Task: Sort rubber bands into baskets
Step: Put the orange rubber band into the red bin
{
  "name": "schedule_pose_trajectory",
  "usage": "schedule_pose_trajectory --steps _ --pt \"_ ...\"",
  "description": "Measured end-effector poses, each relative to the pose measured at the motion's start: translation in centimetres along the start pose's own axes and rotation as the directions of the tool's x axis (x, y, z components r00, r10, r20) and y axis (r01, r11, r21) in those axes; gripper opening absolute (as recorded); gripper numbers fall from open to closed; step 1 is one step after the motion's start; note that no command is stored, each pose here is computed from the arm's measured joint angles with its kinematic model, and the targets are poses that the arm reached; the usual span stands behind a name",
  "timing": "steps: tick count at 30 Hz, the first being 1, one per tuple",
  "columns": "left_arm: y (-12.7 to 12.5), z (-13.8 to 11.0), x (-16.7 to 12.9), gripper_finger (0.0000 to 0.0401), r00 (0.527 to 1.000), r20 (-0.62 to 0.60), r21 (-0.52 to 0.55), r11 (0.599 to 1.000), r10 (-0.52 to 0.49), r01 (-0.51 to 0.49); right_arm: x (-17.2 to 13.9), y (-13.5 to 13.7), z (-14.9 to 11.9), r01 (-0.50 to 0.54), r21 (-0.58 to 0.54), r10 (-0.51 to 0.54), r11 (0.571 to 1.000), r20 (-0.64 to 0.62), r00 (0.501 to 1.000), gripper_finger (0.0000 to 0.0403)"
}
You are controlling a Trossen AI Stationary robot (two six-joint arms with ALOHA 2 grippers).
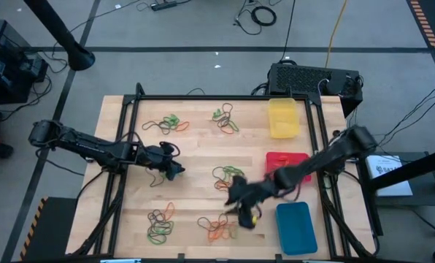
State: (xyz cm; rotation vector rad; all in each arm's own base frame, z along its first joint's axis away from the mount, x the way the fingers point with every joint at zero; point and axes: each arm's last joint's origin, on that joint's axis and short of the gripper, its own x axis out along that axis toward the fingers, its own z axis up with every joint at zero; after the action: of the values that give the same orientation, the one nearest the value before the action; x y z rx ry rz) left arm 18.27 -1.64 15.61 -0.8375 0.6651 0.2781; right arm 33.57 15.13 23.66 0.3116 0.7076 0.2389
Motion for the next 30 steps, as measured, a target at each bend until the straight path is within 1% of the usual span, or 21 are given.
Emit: schedule_pose_trajectory --steps 2,4,7,10,14,17,20,26,30 --pt "0.0 -0.4 0.0 0.0175 1.000 -0.026 0.015 1.000 0.009 -0.008 2.2 0.8 -0.8 -0.089 0.007 0.089 0.996 0.005 0.996 0.0135" --pt "0.0 -0.9 -0.1 0.0175 0.998 -0.052 0.044 0.999 0.021 -0.019 3.9 1.4 -1.6 -0.161 0.039 0.161 0.986 0.009 0.987 0.0135" --pt "-0.1 -1.4 -0.1 0.0175 0.996 -0.080 0.117 0.993 0.027 -0.017 6.1 2.3 -1.8 -0.168 0.070 0.170 0.983 -0.020 0.985 0.0135" --pt "-0.3 -1.6 -0.1 0.0175 0.996 -0.088 0.177 0.984 0.023 -0.007 7.6 3.2 -1.4 -0.137 0.031 0.140 0.990 -0.095 0.986 0.0135" --pt "-0.3 -1.7 -0.1 0.0175 0.996 -0.082 0.212 0.977 0.028 -0.010 8.8 4.6 -0.6 -0.082 -0.024 0.075 0.996 -0.226 0.971 0.0135" --pt "-0.3 -1.6 -0.1 0.0175 0.997 -0.075 0.220 0.975 0.033 -0.015 9.9 5.1 -1.0 -0.041 -0.056 0.020 0.998 -0.331 0.943 0.0135" --pt "-0.3 -1.6 -0.1 0.0175 0.997 -0.066 0.220 0.975 0.039 -0.023 11.0 5.5 -1.7 -0.016 -0.062 -0.010 0.998 -0.391 0.920 0.0135" --pt "-0.2 -1.6 -0.1 0.0175 0.997 -0.064 0.224 0.974 0.045 -0.030 13.0 5.3 -3.7 0.055 0.009 -0.046 0.998 -0.448 0.893 0.0126" --pt "-0.2 -1.7 -0.1 0.0175 0.996 -0.068 0.255 0.966 0.050 -0.031 13.5 4.8 -4.5 0.184 0.034 -0.150 0.982 -0.446 0.883 0.0111"
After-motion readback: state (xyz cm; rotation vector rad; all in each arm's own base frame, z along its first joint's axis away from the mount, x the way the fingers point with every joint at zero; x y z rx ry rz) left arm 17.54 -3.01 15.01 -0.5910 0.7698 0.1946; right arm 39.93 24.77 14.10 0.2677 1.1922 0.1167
